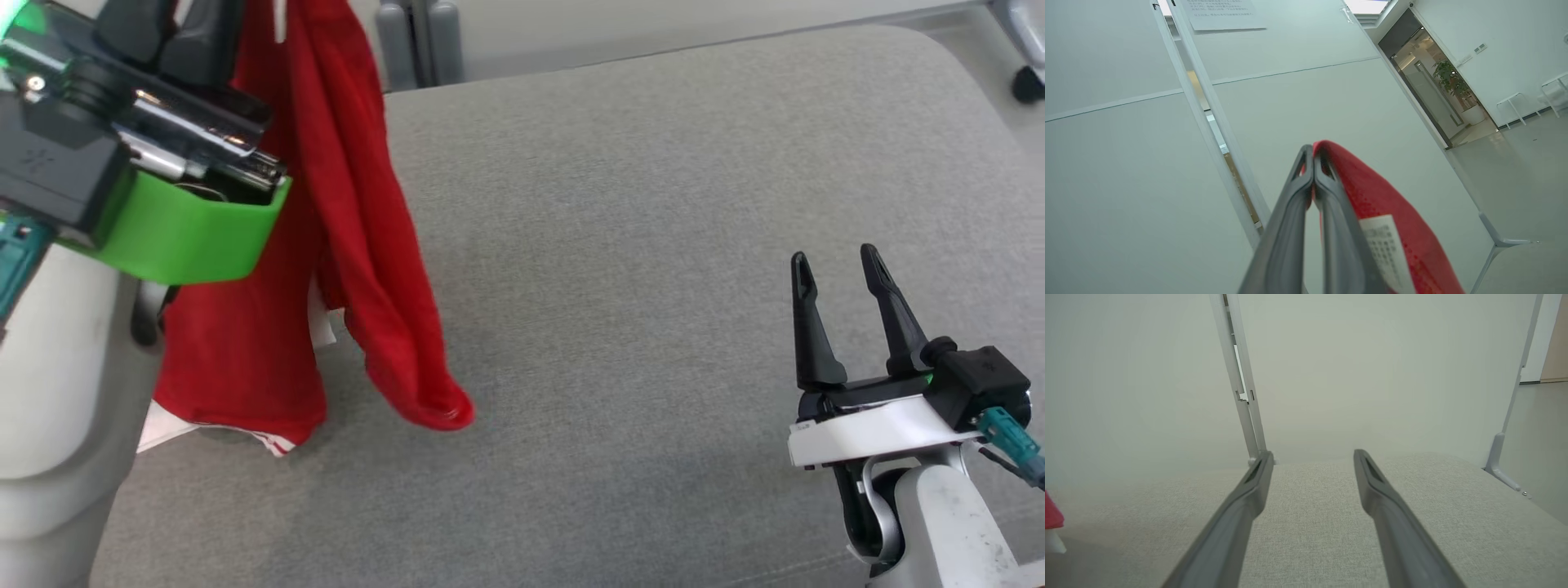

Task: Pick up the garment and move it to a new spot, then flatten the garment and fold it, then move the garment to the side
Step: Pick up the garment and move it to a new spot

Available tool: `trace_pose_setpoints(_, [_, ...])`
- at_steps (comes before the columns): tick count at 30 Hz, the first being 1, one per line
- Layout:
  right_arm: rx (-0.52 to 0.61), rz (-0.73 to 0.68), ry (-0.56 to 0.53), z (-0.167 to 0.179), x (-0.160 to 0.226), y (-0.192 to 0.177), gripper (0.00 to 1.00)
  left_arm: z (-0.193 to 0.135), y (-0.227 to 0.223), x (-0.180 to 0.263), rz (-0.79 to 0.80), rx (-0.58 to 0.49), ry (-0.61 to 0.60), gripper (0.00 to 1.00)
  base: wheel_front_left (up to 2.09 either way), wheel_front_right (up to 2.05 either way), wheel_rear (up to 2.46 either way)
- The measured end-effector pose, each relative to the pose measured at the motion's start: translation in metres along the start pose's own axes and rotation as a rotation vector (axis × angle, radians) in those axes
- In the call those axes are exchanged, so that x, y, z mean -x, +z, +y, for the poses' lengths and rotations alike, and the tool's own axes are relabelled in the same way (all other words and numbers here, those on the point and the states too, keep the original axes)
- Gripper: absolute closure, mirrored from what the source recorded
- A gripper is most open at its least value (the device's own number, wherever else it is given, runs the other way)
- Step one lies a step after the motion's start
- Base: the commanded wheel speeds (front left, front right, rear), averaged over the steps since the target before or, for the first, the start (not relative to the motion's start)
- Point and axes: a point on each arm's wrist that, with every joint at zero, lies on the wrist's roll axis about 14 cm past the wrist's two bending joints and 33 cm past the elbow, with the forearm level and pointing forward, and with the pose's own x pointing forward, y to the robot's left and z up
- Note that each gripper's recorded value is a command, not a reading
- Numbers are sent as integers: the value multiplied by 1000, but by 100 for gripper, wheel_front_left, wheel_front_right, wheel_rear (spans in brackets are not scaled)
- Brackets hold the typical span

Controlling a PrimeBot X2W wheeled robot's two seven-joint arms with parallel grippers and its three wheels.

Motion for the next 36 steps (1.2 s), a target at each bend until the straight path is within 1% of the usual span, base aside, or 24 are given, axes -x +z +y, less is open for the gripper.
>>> trace_pose_setpoints(3, [1,0,-56,-19,7,3,0,-32,-10,-20,-27,81,-58,100,0,0,0])
trace_pose_setpoints(7, [1,7,-114,-37,18,4,0,-66,-24,-44,-46,176,-107,100,0,0,0])
trace_pose_setpoints(13, [-3,18,-212,-66,35,5,0,-119,-28,-86,-109,296,-200,100,0,0,0])
trace_pose_setpoints(15, [1,29,-235,-72,41,4,0,-130,-37,-95,-98,342,-205,100,0,0,0])
trace_pose_setpoints(19, [5,49,-277,-82,52,2,0,-154,-50,-113,-91,380,-235,100,0,0,0])
trace_pose_setpoints(23, [7,67,-304,-88,60,-1,0,-181,-78,-117,-20,440,-260,100,0,0,0])
trace_pose_setpoints(24, [8,71,-312,-90,62,-1,0,-188,-88,-117,5,446,-272,77,0,0,0])
trace_pose_setpoints(25, [10,74,-318,-91,63,-2,0,-194,-96,-115,30,453,-281,1,0,0,0])
trace_pose_setpoints(27, [13,86,-326,-93,66,-4,0,-212,-117,-108,100,472,-306,0,0,0,0])
trace_pose_setpoints(30, [11,90,-320,-91,64,-6,0,-221,-126,-103,140,489,-322,0,0,0,0])
trace_pose_setpoints(32, [15,91,-315,-91,62,-7,0,-217,-130,-99,153,481,-320,0,0,0,0])
trace_pose_setpoints(36, [27,91,-293,-87,55,-9,0,-193,-140,-87,178,462,-279,0,0,0,0])
